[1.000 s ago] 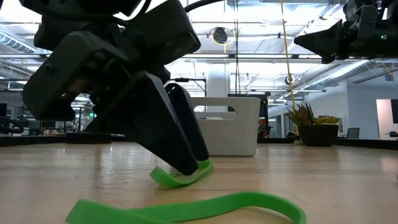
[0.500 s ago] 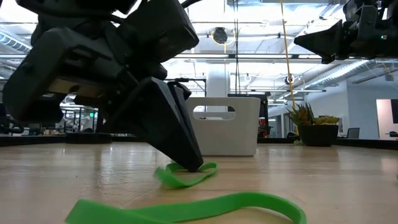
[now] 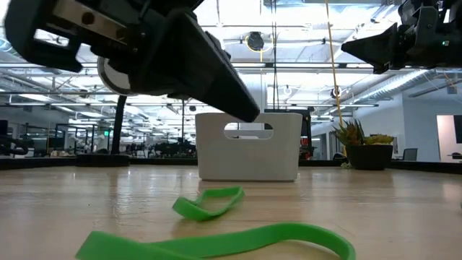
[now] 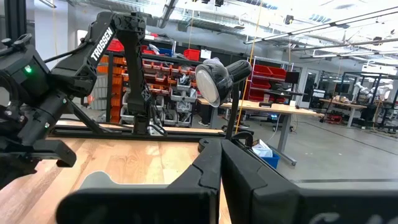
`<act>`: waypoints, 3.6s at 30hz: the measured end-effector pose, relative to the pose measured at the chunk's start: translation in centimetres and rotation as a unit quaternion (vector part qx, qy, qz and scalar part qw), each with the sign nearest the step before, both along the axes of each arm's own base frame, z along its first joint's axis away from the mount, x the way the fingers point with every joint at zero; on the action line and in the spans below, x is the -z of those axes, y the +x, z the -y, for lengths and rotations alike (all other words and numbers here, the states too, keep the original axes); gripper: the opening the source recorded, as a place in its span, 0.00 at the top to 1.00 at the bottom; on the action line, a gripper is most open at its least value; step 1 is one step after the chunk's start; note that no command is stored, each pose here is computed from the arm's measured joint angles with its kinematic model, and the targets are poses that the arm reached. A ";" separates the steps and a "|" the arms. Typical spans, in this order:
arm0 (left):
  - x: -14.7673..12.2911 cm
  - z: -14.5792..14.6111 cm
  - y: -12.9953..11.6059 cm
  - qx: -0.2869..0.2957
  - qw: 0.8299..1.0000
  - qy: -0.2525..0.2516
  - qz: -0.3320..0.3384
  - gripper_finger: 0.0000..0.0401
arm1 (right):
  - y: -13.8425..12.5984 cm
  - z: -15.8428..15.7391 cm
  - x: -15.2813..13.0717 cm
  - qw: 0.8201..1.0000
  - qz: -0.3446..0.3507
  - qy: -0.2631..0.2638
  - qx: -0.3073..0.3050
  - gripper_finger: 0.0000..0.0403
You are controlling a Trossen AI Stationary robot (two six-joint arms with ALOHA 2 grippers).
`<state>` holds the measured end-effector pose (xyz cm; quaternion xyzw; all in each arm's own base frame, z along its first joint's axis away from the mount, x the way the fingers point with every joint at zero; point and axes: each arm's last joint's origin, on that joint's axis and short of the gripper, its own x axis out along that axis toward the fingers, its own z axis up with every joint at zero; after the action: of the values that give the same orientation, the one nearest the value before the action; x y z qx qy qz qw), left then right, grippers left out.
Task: Pick and place rubber bands into bin
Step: Put the green rubber band into the gray bin
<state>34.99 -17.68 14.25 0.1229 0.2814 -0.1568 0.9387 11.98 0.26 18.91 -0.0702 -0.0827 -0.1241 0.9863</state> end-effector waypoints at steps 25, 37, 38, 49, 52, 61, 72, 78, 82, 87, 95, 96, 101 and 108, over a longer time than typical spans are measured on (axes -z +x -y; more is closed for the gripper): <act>3.0 -0.6 0.2 -0.030 0.998 -0.006 -0.057 0.57 | 0.0 0.0 0.0 1.000 0.001 0.003 -0.001 0.99; 5.2 -1.0 0.7 -0.049 0.995 -0.017 -0.080 0.57 | 0.0 0.0 0.0 1.000 0.001 0.002 -0.001 0.99; 5.2 -1.0 0.7 -0.048 0.995 -0.018 -0.081 0.57 | 0.0 0.0 0.0 1.000 0.001 0.002 0.000 0.99; 5.4 -0.8 0.6 -0.024 0.995 -0.029 -0.098 0.94 | 0.0 0.0 0.0 1.000 0.001 0.002 0.000 0.99; 5.5 -0.9 0.6 -0.021 0.994 -0.031 -0.099 0.97 | 0.0 0.0 0.0 1.000 0.001 0.002 0.000 0.99; 3.1 -0.3 0.1 -0.001 0.999 0.015 -0.043 0.99 | 0.0 0.0 0.0 1.000 0.001 0.002 0.000 0.99; -5.8 0.7 -3.4 -0.030 0.993 0.102 0.041 1.00 | 0.0 0.0 0.0 1.000 -0.001 0.002 0.000 0.99; -6.5 -0.4 -7.0 -0.083 0.987 0.133 0.032 1.00 | 0.0 0.0 0.0 1.000 0.000 0.003 -0.001 0.99; -5.5 -1.8 -10.0 -0.130 0.983 0.121 0.047 1.00 | 0.0 0.0 0.0 1.000 0.001 0.003 -0.001 0.99; -3.8 -3.6 -13.8 -0.175 0.977 0.065 0.103 1.00 | 0.0 0.0 0.0 1.000 0.000 0.003 -0.001 0.99; -0.9 -6.1 -16.8 -0.218 0.962 0.006 0.164 1.00 | 0.0 0.0 0.0 1.000 0.001 0.002 -0.001 0.99; -0.7 -6.4 -16.9 -0.226 0.960 0.003 0.167 1.00 | 0.0 0.0 0.0 1.000 0.001 0.002 0.000 0.99; -1.2 -7.4 -16.1 -0.267 0.946 -0.003 0.187 1.00 | 0.0 0.0 0.0 1.000 0.001 0.002 0.000 0.99; -5.3 -8.3 -12.0 -0.252 0.944 0.001 0.214 1.00 | 0.0 0.0 0.0 1.000 0.000 0.000 0.000 0.99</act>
<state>22.95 -9.39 19.58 0.0801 0.0959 0.1149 0.9855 11.98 0.26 18.92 -0.0698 -0.0831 -0.1246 0.9863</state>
